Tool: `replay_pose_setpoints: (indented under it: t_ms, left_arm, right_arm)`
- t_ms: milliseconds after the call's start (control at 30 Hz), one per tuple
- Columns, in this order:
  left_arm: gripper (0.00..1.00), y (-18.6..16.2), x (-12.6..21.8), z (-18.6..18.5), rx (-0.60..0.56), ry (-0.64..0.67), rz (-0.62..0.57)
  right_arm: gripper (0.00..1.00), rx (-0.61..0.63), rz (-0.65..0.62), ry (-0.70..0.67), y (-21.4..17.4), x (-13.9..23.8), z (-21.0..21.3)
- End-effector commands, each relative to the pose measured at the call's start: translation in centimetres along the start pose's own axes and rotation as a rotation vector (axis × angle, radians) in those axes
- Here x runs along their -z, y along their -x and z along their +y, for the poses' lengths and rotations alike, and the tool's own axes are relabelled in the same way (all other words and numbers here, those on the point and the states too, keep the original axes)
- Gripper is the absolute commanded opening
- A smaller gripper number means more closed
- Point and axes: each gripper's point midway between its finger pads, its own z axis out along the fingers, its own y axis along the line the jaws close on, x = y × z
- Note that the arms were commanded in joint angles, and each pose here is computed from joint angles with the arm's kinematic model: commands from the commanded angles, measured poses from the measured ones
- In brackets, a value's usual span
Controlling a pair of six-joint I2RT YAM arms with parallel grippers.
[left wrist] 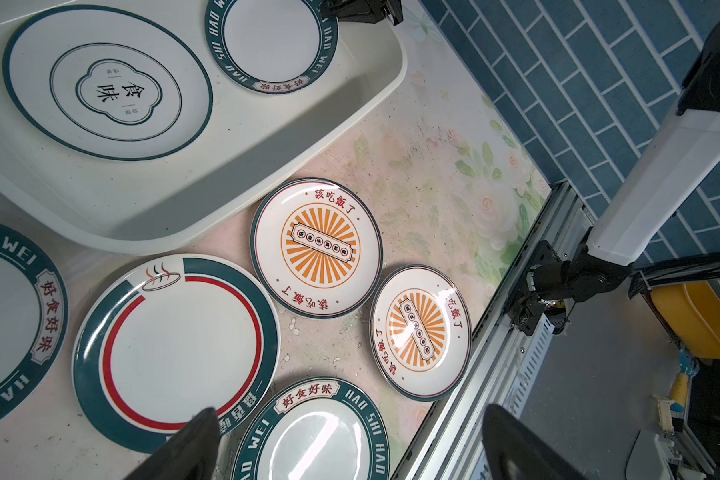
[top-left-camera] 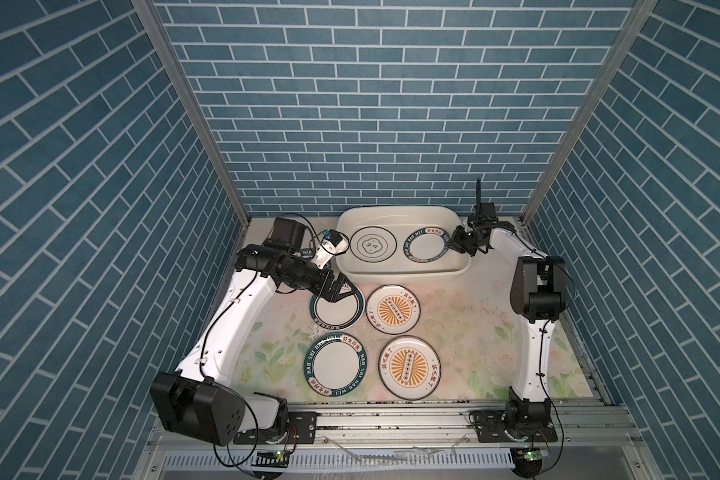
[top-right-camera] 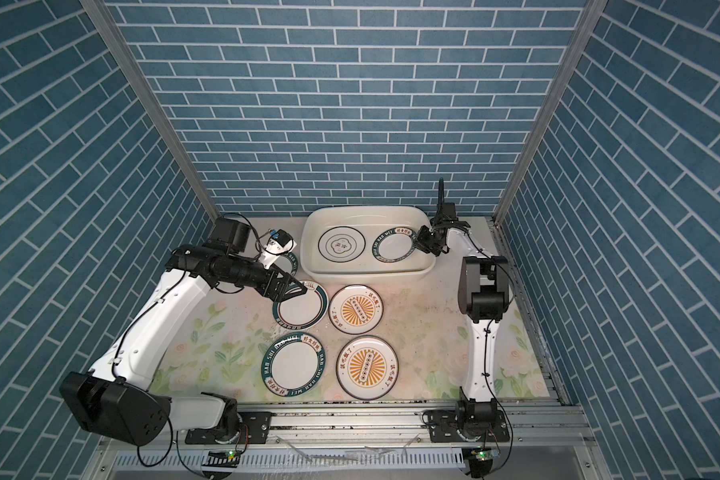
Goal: Place the plates into the plastic bin on the countertop
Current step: 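Lower the green-rimmed plate into the bin beside the white plate, open right gripper, then move the right gripper back to the orange sunburst plate nearest it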
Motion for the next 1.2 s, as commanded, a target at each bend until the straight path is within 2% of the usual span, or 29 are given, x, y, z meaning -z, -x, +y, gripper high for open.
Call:
replay_pose_setpoints:
  t_ms: [0,300,633,733,833,933,1033,1167]
  left_arm:
    - [0.99,-0.2,0.1,-0.2,0.004,-0.012,-0.007]
    - [1.00,-0.4,0.1,-0.4,0.008,-0.019,-0.012]
    - [1.00,-0.3,0.1,-0.3,0.007,-0.015,-0.016]
    - [1.00,-0.3,0.0,0.1,0.016,0.002,-0.012]
    - [1.00,-0.2,0.0,0.7,0.036,0.033,-0.019]
    - [1.00,-0.1,-0.4,1.6,0.071,0.067,-0.029]
    - [1.00,0.0,-0.9,2.1,0.114,0.078,-0.029]
    - [1.00,-0.2,-1.6,2.5,0.168,0.067,-0.029]
  right_arm:
    - [0.03,-0.016,0.045,-0.043,-1.1,-1.2,-0.8]
    - [0.26,-0.029,0.071,-0.103,-2.0,-1.0,-1.9]
    - [0.28,-0.011,0.061,-0.115,-1.8,0.3,-1.5]
    - [0.28,0.028,-0.013,-0.085,-0.2,3.0,0.8]
    - [0.28,0.081,-0.123,-0.046,1.6,8.1,4.2]
    - [0.27,0.130,-0.207,-0.017,1.2,13.7,7.0]
    - [0.27,0.167,-0.242,0.019,-1.9,18.3,8.7]
    - [0.27,0.129,-0.181,0.059,-9.1,21.6,7.8]
